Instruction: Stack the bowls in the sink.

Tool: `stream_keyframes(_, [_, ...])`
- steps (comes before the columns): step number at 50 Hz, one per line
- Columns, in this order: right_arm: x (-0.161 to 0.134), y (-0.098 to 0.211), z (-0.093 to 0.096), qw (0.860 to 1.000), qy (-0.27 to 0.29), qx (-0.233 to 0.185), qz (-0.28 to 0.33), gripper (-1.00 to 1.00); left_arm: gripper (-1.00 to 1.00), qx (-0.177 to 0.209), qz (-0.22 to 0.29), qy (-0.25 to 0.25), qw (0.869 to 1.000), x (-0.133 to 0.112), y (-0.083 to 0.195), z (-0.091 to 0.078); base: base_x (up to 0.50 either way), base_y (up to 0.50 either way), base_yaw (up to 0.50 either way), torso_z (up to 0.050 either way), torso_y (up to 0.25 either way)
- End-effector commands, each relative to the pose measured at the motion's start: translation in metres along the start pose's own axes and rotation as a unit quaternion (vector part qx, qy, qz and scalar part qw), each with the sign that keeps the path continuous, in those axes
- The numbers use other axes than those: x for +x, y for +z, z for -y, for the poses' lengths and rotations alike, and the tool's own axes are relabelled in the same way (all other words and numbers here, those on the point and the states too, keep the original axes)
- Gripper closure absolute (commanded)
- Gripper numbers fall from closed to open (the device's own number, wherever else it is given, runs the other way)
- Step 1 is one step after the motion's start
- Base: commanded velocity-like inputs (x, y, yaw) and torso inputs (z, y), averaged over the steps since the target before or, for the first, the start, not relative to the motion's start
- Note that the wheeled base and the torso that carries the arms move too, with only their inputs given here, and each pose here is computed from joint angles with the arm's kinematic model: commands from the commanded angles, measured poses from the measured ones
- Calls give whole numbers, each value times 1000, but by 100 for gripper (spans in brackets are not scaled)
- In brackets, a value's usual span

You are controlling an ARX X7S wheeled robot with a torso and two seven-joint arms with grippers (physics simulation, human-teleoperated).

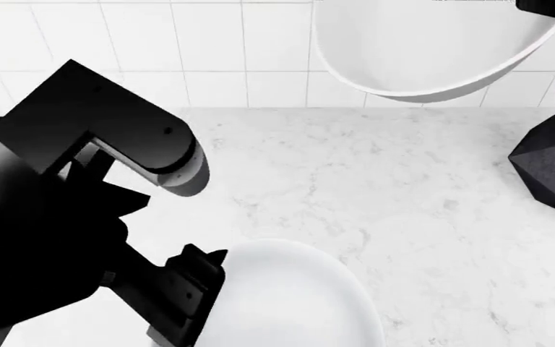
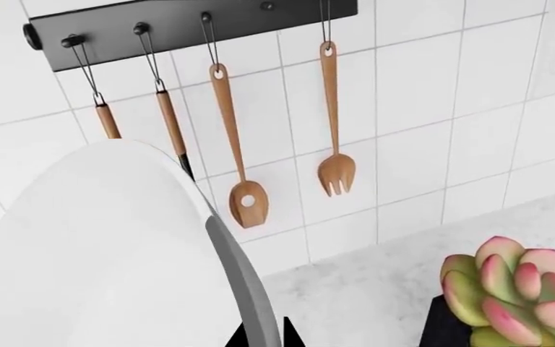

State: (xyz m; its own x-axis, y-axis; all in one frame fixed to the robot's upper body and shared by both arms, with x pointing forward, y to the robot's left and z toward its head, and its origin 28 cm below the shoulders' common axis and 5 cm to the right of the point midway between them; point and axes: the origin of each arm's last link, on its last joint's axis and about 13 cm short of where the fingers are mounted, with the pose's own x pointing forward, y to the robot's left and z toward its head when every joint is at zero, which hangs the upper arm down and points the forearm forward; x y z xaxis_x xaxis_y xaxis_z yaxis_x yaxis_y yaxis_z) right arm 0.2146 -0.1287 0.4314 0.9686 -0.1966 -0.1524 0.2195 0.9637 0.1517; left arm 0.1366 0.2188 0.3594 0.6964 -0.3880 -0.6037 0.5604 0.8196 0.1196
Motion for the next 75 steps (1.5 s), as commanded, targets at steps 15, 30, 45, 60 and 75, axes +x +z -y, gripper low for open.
stream_keyframes(15, [4,-3,1,1000,-4,2,0,100,-100,13,-30,4,999,13,-5,-3,0,0,0,0,1])
stream_keyframes(30, [7,-6,1,1000,-3,2,-3,100,-100,15,-40,0,999,19,-8,-3,0,0,0,0,0])
stream_keyframes(45, [8,-7,0,1000,-4,0,-4,100,-100,15,-49,-1,999,24,-11,-4,0,0,0,0,1])
stream_keyframes(60, [9,-9,0,1000,-6,-1,-6,100,-100,17,-58,-4,998,27,-14,-3,0,0,0,0,0])
stream_keyframes(75, [11,-11,1,1000,-9,-4,-6,100,-100,25,-66,-18,997,35,-15,1,0,0,0,0,1])
